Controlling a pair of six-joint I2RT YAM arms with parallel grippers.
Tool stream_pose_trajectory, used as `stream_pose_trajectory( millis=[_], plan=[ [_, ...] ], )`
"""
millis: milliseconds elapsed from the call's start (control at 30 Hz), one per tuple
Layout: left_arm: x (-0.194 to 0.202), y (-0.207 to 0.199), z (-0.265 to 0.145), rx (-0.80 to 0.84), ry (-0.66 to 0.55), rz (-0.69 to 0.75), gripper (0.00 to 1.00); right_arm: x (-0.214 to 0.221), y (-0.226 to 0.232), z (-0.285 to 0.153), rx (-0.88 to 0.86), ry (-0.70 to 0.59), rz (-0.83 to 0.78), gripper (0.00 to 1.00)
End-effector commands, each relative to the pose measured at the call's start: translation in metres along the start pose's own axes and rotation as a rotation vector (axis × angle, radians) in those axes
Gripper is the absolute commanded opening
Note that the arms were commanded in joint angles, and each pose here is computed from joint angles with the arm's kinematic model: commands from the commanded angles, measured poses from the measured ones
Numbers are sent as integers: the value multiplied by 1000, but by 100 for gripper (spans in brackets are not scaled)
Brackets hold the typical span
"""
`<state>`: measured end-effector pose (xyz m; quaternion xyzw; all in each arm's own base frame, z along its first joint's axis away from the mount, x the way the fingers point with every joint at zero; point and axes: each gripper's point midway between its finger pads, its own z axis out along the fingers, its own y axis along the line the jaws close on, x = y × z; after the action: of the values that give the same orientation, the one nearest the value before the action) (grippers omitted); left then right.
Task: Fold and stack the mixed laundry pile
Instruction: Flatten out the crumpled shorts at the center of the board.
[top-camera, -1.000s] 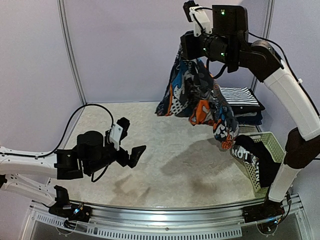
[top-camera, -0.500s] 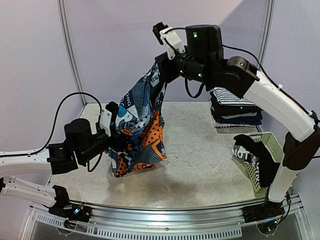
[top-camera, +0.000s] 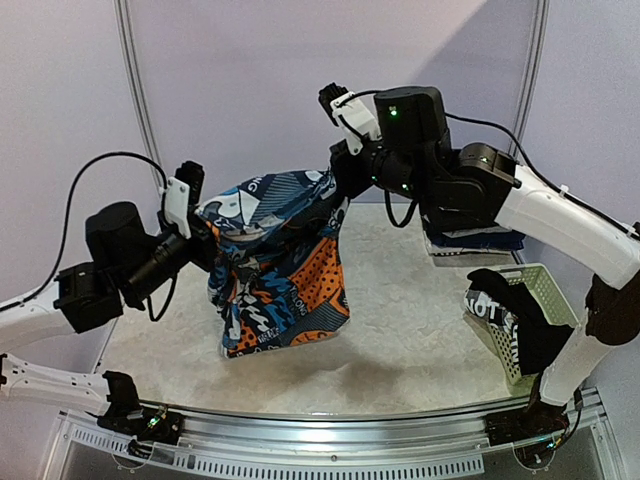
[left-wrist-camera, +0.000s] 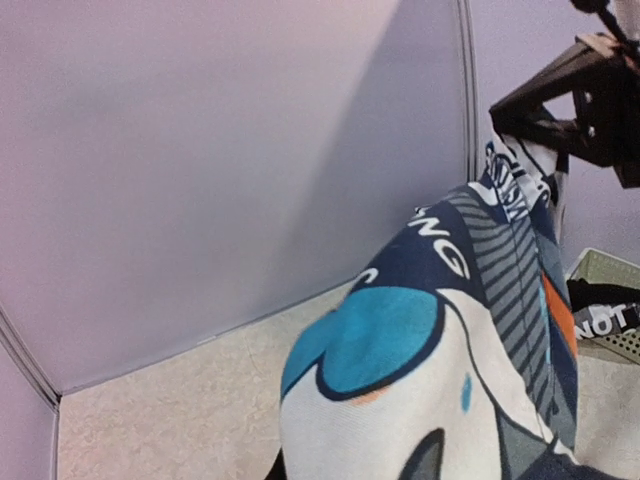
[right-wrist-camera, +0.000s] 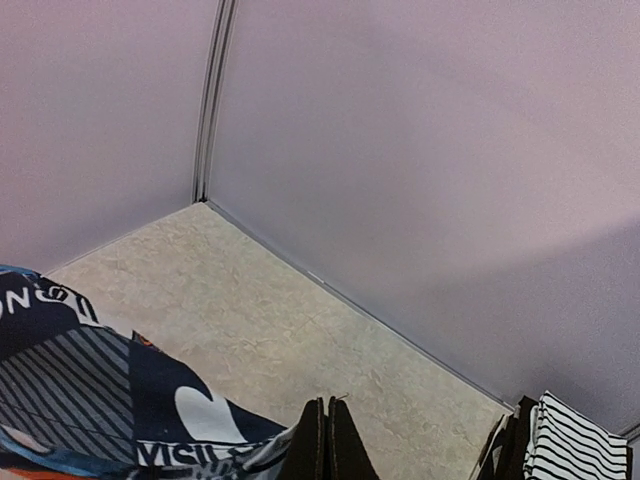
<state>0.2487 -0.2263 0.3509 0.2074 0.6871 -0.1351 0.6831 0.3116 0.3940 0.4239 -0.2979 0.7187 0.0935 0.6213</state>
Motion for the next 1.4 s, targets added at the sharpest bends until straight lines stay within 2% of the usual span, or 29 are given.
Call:
stream_pose_trajectory(
  millis=[0, 333, 467, 567, 667, 767, 900, 967, 1000, 1067, 1100, 1133, 1233, 1367],
  plan=[
    [-31, 17, -14, -26, 10, 72, 0, -39, -21, -30, 11, -117, 39, 0],
    [-150, 20, -43, 78, -111, 161, 0, -102, -35, -96, -133, -282, 57, 0],
    [-171, 12, -41, 121, -109, 216, 0, -104, -40, -115, -167, -288, 70, 2],
    [-167, 18, -21, 48, -36, 292, 0, -93, -57, -104, -52, -237, 84, 2],
    [-134, 24, 24, -25, 121, 386, 0, -61, -78, -60, 104, -108, 94, 2],
    [-81, 49, 87, -7, 289, 310, 0, -3, -87, 9, 131, 72, 186, 2],
    [34, 78, 179, 46, 542, 194, 2, 79, -122, 102, 177, 267, 355, 1],
    [97, 104, 219, -2, 667, 121, 14, 119, -139, 144, 199, 352, 418, 3],
    [122, 117, 234, -23, 719, 73, 24, 157, -141, 172, 199, 425, 440, 7],
    [170, 129, 250, -35, 821, -28, 60, 204, -147, 199, 192, 508, 504, 23],
    [182, 133, 255, -55, 821, -47, 81, 229, -149, 208, 199, 548, 520, 37],
    [187, 134, 257, -76, 804, -61, 97, 241, -152, 212, 208, 560, 535, 52],
    [186, 133, 249, -99, 770, -102, 99, 242, -159, 211, 219, 529, 527, 82],
    [185, 133, 217, -148, 780, -168, 100, 222, -165, 195, 213, 503, 495, 98]
  ],
)
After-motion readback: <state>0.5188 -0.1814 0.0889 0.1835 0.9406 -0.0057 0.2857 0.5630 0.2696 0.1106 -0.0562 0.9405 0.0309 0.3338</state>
